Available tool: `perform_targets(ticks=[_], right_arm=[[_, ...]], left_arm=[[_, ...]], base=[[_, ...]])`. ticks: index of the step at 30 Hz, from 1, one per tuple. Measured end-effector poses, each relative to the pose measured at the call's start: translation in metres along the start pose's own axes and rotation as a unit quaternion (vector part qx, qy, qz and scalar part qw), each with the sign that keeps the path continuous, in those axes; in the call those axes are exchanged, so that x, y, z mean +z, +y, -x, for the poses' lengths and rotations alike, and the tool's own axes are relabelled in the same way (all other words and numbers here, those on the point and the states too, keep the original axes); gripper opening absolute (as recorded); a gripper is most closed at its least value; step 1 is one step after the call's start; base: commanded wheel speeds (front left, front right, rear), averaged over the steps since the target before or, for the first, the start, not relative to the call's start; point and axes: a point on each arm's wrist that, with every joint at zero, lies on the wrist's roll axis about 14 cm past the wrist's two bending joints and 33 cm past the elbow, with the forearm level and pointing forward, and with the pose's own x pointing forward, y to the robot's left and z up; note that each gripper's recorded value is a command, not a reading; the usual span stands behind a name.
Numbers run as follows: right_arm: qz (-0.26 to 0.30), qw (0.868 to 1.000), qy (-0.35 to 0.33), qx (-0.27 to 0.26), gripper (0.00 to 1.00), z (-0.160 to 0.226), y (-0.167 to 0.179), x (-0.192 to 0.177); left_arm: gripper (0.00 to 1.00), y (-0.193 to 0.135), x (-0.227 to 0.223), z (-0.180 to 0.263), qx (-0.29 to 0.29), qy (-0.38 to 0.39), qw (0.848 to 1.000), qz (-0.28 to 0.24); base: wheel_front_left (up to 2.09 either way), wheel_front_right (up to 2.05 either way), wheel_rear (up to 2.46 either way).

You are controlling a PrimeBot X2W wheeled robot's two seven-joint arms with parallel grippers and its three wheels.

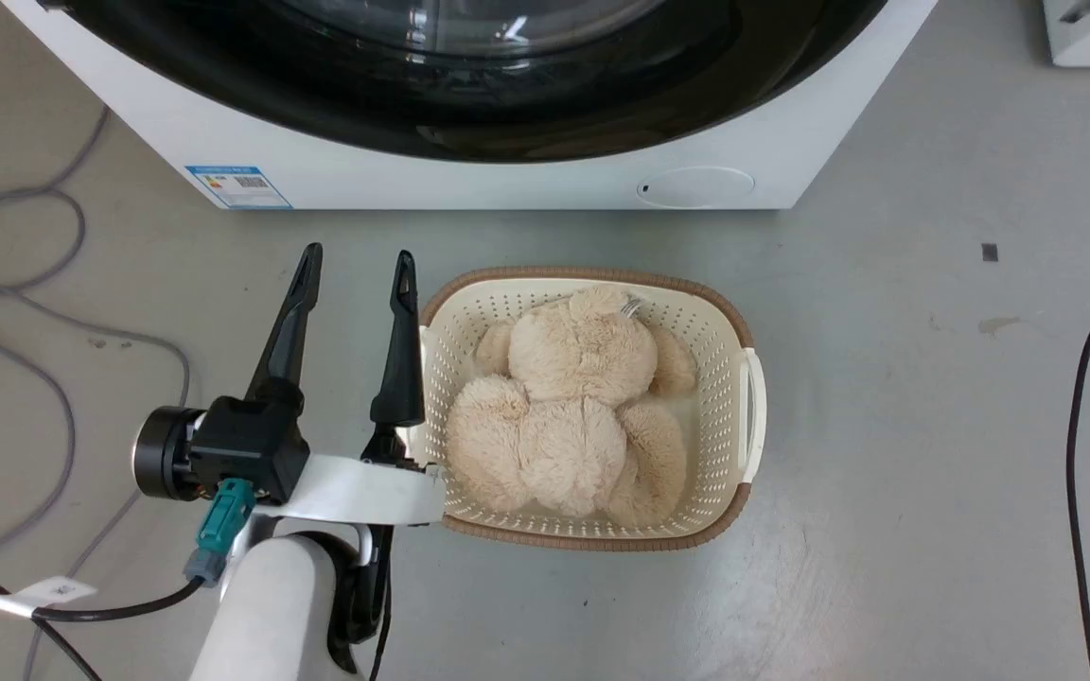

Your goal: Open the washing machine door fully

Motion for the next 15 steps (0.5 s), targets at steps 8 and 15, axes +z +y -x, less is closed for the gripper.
perform_targets(ticks=[8,15], right_arm=[[0.011,0.999,0.049,-0.013,0.0,-0.007,0.0,-0.011],[0.022,0.997,0.075,-0.017,0.0,-0.005,0.0,-0.022]], left_arm=[[1.0,-0.003,-0.006,-0.003,-0.002,0.002,1.0,0.006],[1.0,-0.004,-0.003,-0.002,-0.002,-0.001,1.0,0.006]], base=[[0.0,0.0,0.0],[0.0,0.0,0.0]])
